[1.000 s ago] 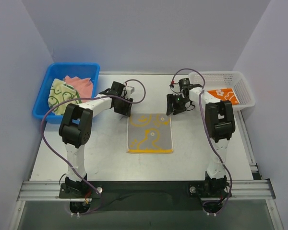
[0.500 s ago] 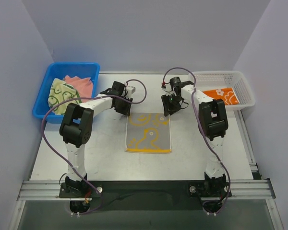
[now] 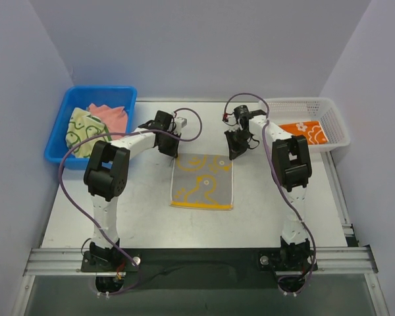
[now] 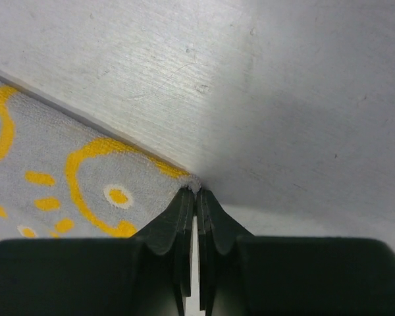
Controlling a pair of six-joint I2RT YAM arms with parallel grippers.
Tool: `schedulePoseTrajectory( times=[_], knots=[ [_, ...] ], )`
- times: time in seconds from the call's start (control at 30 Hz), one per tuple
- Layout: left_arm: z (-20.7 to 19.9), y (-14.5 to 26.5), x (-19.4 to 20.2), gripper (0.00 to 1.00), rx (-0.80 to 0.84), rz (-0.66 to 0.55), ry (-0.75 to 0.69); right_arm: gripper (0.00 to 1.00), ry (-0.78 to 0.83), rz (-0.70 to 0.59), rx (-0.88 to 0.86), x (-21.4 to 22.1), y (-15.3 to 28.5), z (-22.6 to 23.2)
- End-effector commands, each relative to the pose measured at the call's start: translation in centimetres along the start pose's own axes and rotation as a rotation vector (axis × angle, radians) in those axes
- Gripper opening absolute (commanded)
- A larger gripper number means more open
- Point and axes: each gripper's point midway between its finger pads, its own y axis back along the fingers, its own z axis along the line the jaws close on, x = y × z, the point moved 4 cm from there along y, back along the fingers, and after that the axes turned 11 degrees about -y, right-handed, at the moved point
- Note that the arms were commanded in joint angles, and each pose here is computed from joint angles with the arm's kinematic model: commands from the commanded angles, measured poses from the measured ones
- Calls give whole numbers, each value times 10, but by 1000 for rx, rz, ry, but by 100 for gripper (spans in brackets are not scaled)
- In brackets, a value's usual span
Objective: Fold and stack the towels
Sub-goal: Fold the towel
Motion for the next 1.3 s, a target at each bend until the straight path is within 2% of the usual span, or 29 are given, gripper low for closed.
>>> schedulePoseTrajectory(
  times=[0.0,0.1,0.27,0.43,0.57,0.77,0.83,0.87,0.93,0.97,1.03,1.07,1.2,1.27],
  knots=[
    [-4,-19,42,10,28,164,-12,0,7,133,17,25,-11,-9],
    [-4,-14,33,0,36,135,-22,0,44,100,40,20,-1,-9],
    [-1,7,1,0,26,40,-29,0,104,-13,71,-1,28,-4],
    [0,17,-5,0,21,14,-11,0,133,-75,70,-11,43,0],
    [-4,17,22,0,12,91,100,0,147,-59,67,-9,37,2],
    [-26,20,87,0,7,251,308,0,169,-17,40,4,29,7],
    [-31,26,99,0,-3,270,325,0,178,-7,36,6,25,8],
    [-31,28,98,1,-12,259,326,0,188,-3,37,7,24,8],
    [-25,35,91,10,-46,226,299,0,201,7,33,9,21,12],
    [-22,37,86,21,-61,211,284,0,207,8,26,9,20,13],
    [-17,44,76,32,-83,178,228,0,224,13,22,10,17,16],
    [-14,46,66,46,-91,154,205,0,232,14,22,10,17,18],
    [-8,49,51,61,-111,124,77,0,242,10,11,9,17,21],
    [-8,45,49,62,-106,134,16,0,243,12,8,10,16,22]
  ],
)
